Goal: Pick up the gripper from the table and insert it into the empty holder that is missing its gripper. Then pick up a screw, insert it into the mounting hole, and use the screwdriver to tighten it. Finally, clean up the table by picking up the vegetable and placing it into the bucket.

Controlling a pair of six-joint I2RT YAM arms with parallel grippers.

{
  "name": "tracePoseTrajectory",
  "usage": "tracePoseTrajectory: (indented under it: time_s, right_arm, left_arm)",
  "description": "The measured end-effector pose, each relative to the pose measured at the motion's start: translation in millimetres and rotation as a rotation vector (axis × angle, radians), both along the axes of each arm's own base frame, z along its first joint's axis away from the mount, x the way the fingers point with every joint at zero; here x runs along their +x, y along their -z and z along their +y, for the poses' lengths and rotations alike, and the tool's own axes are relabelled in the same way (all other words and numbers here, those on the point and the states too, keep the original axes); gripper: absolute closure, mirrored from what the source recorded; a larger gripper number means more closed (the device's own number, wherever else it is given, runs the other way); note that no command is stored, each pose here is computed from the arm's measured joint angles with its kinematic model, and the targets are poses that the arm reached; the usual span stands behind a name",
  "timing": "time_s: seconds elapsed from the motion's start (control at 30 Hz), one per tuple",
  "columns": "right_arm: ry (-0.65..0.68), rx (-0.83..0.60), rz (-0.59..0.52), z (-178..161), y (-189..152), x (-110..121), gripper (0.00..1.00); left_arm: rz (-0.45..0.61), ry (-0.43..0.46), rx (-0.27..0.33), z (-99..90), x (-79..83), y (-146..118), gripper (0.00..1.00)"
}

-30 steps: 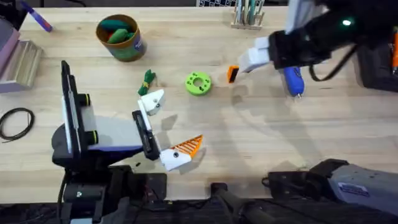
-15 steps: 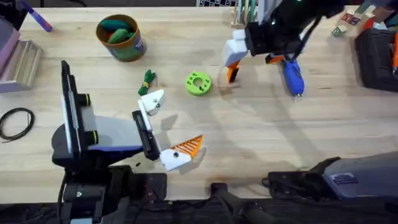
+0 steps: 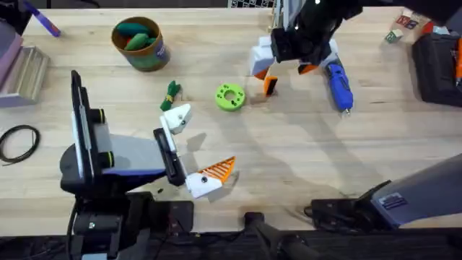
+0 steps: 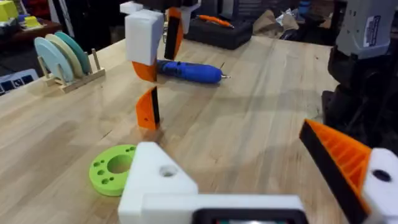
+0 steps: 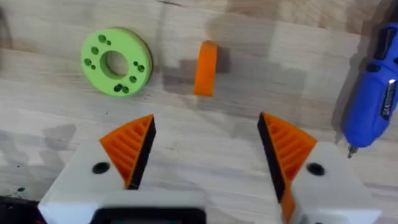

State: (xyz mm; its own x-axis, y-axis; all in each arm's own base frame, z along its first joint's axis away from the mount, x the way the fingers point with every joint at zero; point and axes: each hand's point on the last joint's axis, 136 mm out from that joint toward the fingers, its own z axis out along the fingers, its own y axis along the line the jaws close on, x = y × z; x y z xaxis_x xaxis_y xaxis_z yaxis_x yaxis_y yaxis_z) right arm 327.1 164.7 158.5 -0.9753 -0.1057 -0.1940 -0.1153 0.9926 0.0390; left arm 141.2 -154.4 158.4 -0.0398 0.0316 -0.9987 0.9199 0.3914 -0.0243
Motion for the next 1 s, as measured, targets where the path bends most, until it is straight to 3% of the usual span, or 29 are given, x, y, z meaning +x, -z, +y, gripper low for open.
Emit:
tracePoseTrajectory:
  time_s: [0.33,0.73,1.0]
  right_arm:
    - [0.000,-0.008,0.015,5.3,16.5,10.2,0.007]
    - [0.000,-0.050,0.096,9.0,58.9,17.2,0.015]
    - [0.012,-0.071,0.095,6.3,63.6,19.6,0.062]
  left_arm:
    - [0.000,0.000,0.000,0.0,0.0,0.0,0.015]
    - [0.000,0.000,0.000,0.0,0.0,0.0,0.015]
    - [0.000,0.000,0.000,0.0,0.0,0.0,0.015]
